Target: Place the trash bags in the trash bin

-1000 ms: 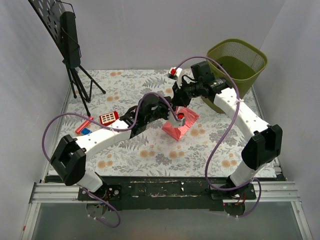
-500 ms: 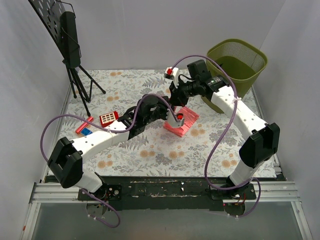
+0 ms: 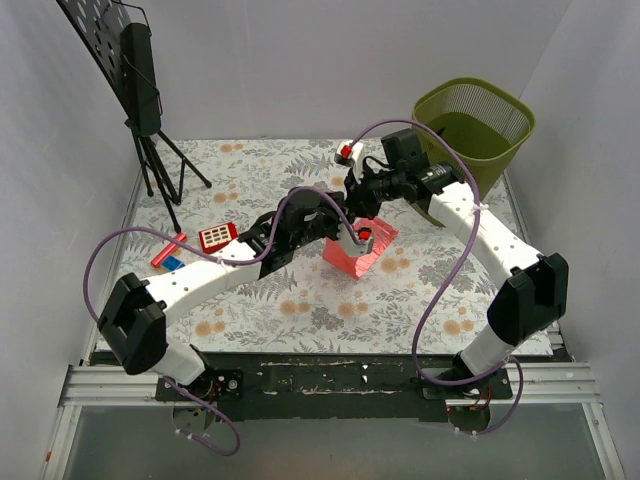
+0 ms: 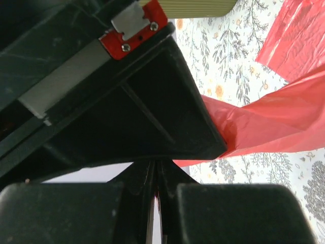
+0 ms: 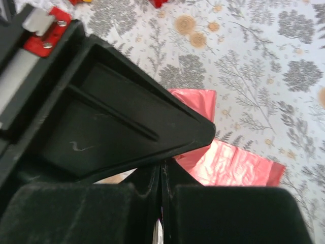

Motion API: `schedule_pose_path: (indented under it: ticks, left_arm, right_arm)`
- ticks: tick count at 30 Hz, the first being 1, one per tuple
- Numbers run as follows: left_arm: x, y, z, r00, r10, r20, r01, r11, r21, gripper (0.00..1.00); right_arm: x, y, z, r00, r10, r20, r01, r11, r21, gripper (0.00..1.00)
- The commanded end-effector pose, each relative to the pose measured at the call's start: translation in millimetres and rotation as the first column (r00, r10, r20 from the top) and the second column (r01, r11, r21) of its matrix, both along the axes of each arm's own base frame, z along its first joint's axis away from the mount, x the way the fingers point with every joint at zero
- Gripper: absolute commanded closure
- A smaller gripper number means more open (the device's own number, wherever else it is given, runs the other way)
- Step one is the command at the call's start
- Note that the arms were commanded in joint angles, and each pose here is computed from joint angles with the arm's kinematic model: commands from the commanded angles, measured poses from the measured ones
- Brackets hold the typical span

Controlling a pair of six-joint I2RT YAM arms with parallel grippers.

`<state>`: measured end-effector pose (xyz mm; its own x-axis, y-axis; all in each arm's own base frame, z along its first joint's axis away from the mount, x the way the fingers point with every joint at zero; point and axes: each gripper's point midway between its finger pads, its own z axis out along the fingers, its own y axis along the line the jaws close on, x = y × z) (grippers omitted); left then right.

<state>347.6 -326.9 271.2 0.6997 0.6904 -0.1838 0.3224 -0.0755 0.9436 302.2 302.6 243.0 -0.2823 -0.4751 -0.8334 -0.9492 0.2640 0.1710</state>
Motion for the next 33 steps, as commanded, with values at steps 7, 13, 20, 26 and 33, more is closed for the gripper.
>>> schedule_pose_path:
  ticks: [7,13,20,26,33]
  left_arm:
    - [-21.7,-53.2,8.9,0.973,-0.228,0.026,0.229,0.972,-0.044,1.00]
    - [-41.0,-51.0,27.1,0.961,-0.269,0.063,0.273,0.959,-0.070,1.00]
    - [-47.0,-46.5,96.1,0.907,-0.238,0.348,0.322,0.924,-0.207,1.00]
    - [-21.5,-52.5,76.6,0.929,-0.176,0.325,0.239,0.957,-0.164,1.00]
    - [-33.0,-45.3,23.9,0.958,-0.236,0.163,0.246,0.968,-0.042,1.00]
  right_arm:
    - [-33.0,28.0,91.9,0.978,0.145,0.153,-0.181,0.949,0.259,0.99]
    - [36.0,8.7,77.4,0.980,-0.030,0.197,-0.013,0.977,0.212,0.99]
    - [5.8,11.7,78.9,0.965,-0.014,0.263,-0.061,0.959,0.276,0.99]
    - [-38.3,22.8,96.0,0.939,0.108,0.326,-0.204,0.939,0.276,0.99]
    - [-4.1,13.7,135.4,0.905,-0.031,0.425,-0.119,0.939,0.322,0.99]
